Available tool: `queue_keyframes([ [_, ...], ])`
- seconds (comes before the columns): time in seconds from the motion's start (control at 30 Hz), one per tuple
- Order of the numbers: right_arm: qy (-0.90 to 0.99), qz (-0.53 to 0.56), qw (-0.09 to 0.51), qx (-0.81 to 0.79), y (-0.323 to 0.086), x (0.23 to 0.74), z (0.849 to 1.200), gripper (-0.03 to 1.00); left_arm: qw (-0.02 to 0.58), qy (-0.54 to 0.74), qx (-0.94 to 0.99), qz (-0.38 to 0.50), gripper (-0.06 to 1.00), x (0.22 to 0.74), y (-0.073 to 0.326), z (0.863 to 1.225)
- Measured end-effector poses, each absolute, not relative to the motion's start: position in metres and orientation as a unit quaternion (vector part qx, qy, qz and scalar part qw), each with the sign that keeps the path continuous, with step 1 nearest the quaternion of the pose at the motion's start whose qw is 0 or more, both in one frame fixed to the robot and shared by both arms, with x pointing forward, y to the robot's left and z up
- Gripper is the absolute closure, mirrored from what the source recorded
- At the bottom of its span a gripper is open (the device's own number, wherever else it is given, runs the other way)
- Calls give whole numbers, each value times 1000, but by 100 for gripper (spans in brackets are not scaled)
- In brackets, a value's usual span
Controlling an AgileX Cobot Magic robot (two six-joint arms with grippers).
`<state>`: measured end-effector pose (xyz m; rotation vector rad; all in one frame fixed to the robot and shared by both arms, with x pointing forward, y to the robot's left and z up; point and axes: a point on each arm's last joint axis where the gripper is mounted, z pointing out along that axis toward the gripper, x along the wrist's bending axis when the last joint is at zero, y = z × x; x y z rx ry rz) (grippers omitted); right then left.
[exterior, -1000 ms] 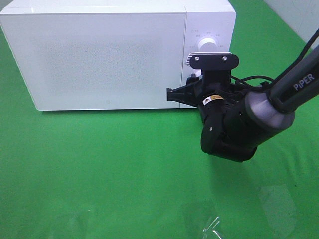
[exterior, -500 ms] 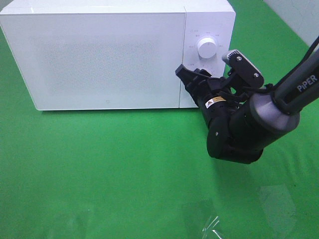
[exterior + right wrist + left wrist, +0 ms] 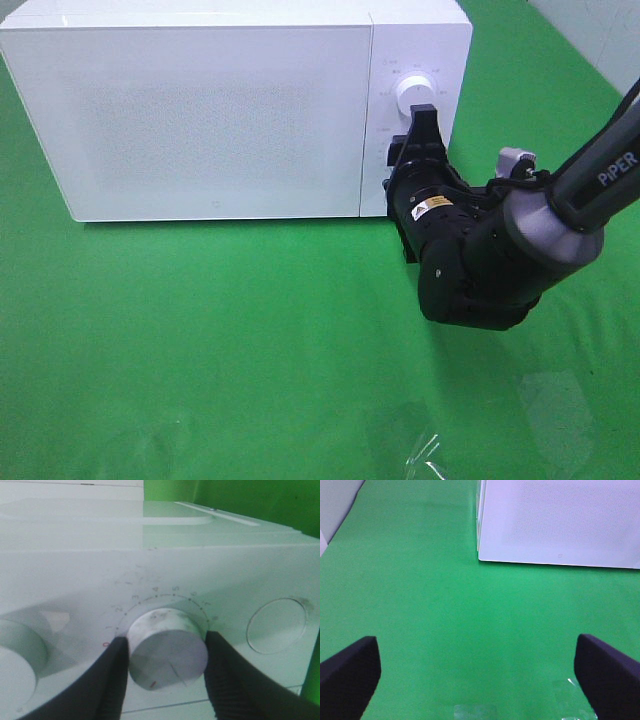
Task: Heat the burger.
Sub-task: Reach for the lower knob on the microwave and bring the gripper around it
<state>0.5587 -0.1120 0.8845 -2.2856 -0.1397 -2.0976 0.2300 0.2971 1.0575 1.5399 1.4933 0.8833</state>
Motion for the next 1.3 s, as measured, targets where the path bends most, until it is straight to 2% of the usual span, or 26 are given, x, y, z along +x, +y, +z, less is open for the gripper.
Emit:
queue_keyframes([
  [0.27, -17, -674, 48, -737, -111, 559, 885, 51, 399, 590, 609, 349, -3, 230, 297, 1058],
  [0.77, -16, -674, 47, -737, -112, 559, 884, 51, 399, 590, 609, 349, -3, 230, 297, 1058],
  [1.2, -45, -672, -3, -739, -112, 559, 884, 51, 399, 590, 609, 349, -3, 230, 297, 1058],
  [1.3, -60, -670, -27, -739, -111, 559, 885, 48, 399, 590, 609, 349, -3, 230, 297, 1058],
])
